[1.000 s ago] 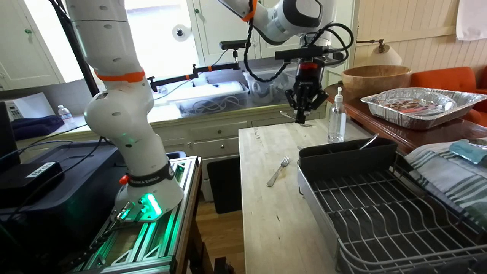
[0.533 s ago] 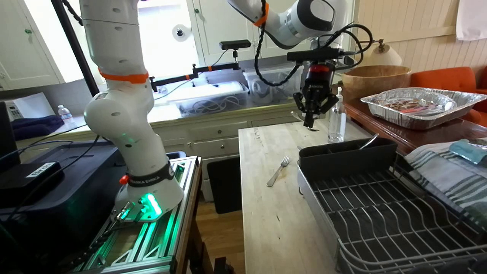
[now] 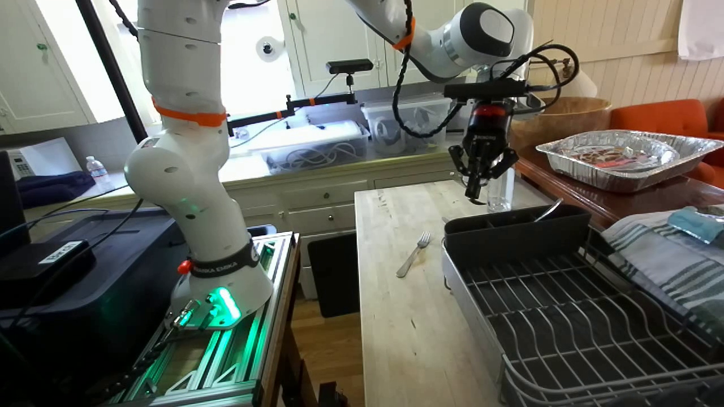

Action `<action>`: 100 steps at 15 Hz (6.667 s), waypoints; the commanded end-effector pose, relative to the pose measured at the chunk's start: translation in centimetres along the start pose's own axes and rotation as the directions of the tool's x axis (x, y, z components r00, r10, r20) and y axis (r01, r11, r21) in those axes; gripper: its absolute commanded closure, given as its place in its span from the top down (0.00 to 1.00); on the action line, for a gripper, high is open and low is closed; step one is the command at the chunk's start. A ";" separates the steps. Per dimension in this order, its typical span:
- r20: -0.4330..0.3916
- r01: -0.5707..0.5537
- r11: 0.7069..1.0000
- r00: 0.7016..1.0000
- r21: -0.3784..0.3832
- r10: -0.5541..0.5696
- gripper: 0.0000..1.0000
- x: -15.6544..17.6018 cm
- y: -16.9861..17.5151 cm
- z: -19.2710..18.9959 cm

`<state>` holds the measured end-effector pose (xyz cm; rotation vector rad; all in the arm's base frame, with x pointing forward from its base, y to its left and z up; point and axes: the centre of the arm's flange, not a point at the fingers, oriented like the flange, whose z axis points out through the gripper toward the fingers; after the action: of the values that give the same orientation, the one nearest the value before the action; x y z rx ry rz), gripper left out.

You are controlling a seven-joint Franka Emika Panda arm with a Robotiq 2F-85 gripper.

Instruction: Pick up the spoon and place it in the cutlery provision on the drying rack

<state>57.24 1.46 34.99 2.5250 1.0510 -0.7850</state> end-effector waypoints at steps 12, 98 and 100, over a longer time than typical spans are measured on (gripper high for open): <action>0.129 0.067 0.998 0.989 -0.003 -0.066 0.02 5.2 4.1 0.5; -0.500 -0.320 0.942 0.802 0.101 0.326 1.00 1.3 -14.1 -4.5; -0.509 -0.350 0.924 0.774 0.151 0.376 1.00 0.4 -14.7 -3.8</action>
<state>52.00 14.81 36.98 2.8562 0.7358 -0.0528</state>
